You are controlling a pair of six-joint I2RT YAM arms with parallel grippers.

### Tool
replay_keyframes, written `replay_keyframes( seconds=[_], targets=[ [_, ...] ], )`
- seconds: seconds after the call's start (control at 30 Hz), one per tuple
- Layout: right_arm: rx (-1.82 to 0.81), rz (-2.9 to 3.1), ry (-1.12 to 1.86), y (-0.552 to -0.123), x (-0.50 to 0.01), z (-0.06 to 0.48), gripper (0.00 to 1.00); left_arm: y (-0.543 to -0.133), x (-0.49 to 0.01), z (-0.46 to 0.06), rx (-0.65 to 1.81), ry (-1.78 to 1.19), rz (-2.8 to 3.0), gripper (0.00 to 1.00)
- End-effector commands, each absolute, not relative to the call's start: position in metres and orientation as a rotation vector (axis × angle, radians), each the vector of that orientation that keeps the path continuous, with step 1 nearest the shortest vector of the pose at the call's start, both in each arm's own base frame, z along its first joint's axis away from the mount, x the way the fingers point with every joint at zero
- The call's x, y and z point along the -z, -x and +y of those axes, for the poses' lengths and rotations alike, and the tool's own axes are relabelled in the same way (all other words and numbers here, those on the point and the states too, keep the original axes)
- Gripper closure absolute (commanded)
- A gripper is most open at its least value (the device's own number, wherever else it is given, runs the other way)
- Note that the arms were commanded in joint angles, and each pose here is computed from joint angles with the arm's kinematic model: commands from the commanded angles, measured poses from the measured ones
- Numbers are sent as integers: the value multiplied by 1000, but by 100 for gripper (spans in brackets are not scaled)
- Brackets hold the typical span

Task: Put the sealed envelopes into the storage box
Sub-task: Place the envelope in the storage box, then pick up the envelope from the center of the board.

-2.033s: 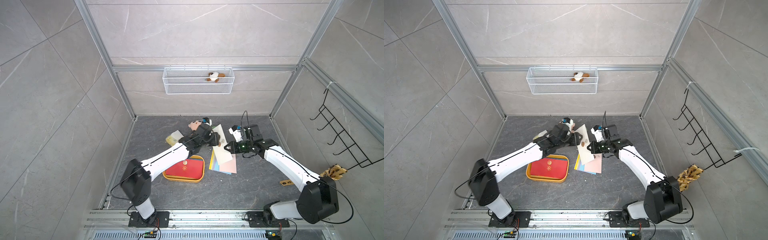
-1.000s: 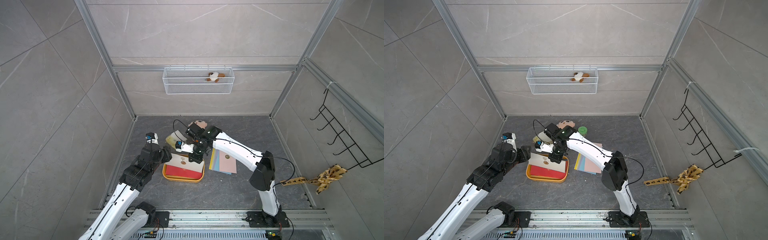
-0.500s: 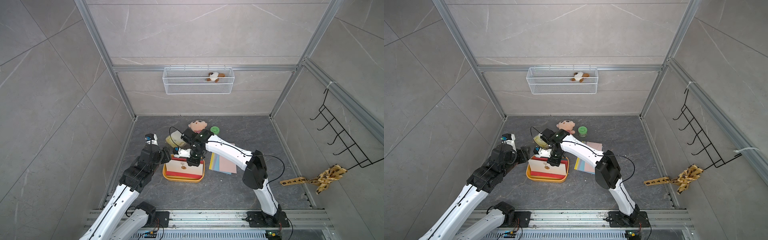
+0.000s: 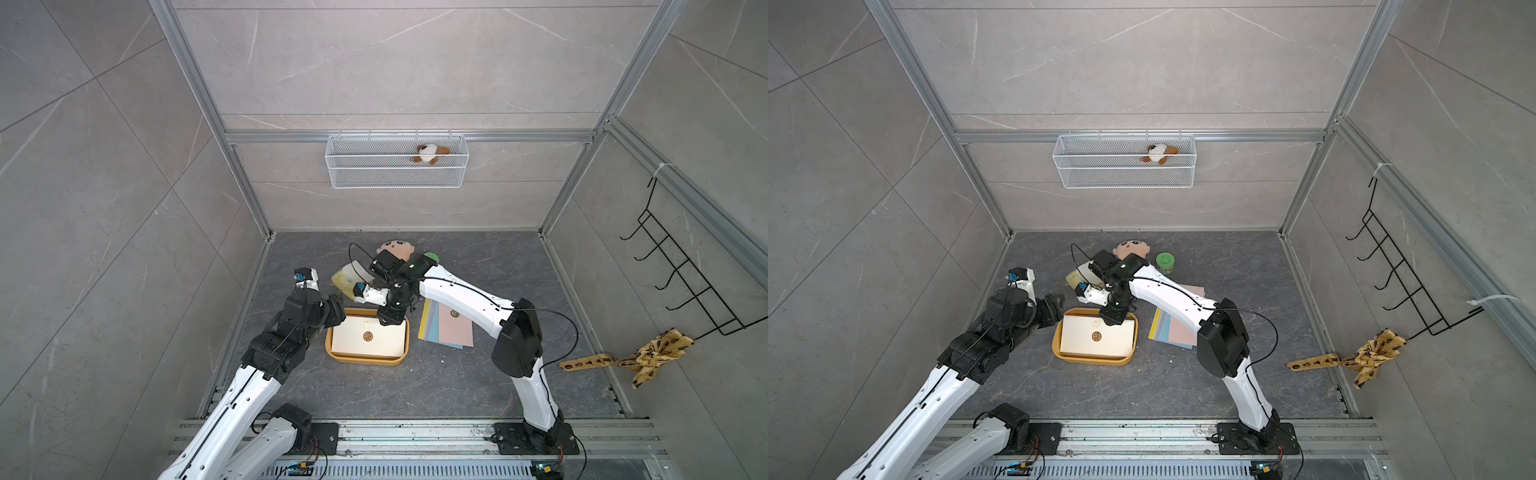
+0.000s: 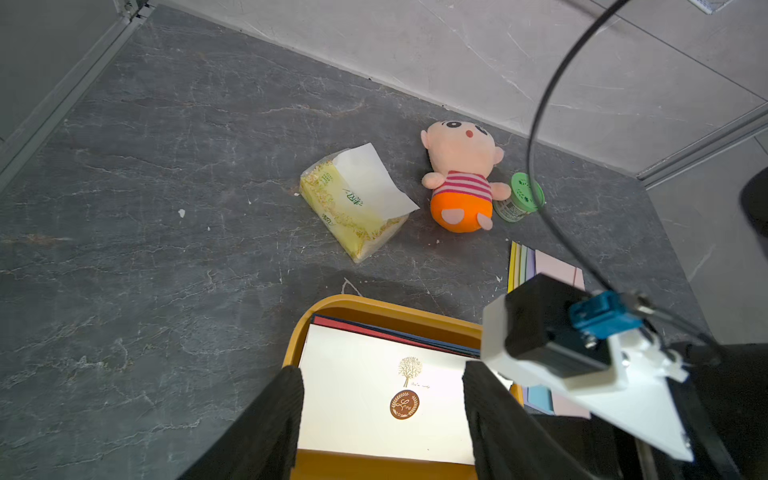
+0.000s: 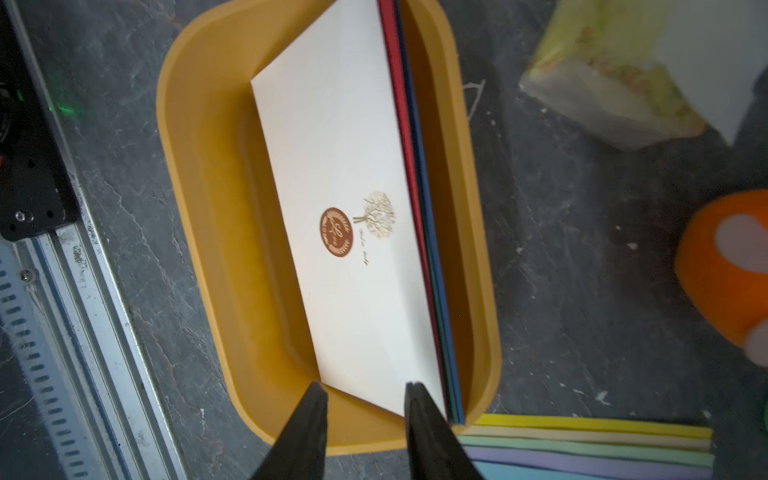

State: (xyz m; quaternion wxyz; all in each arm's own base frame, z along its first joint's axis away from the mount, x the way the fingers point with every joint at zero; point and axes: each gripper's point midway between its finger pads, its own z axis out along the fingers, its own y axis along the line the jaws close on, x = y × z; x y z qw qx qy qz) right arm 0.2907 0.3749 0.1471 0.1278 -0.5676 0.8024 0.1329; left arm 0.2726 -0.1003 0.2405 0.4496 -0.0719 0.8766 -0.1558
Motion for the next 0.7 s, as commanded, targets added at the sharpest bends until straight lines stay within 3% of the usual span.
replay_keyframes(
  seconds=[0.0, 0.23, 0.4, 0.67],
  targets=[
    [-465, 2313, 1329, -316, -195, 353, 63, -282, -244, -120, 500, 146, 2152, 36],
    [-589, 2335, 727, -344, -201, 268, 60, -299, -228, -173, 687, 106, 2179, 41],
    [-556, 2387, 382, -345, -171, 201, 59, -310, -213, -229, 713, 14, 2229, 43],
    [-699, 2538, -23, -332, -109, 145, 58, -328, -172, -323, 746, -140, 2341, 50]
  ],
)
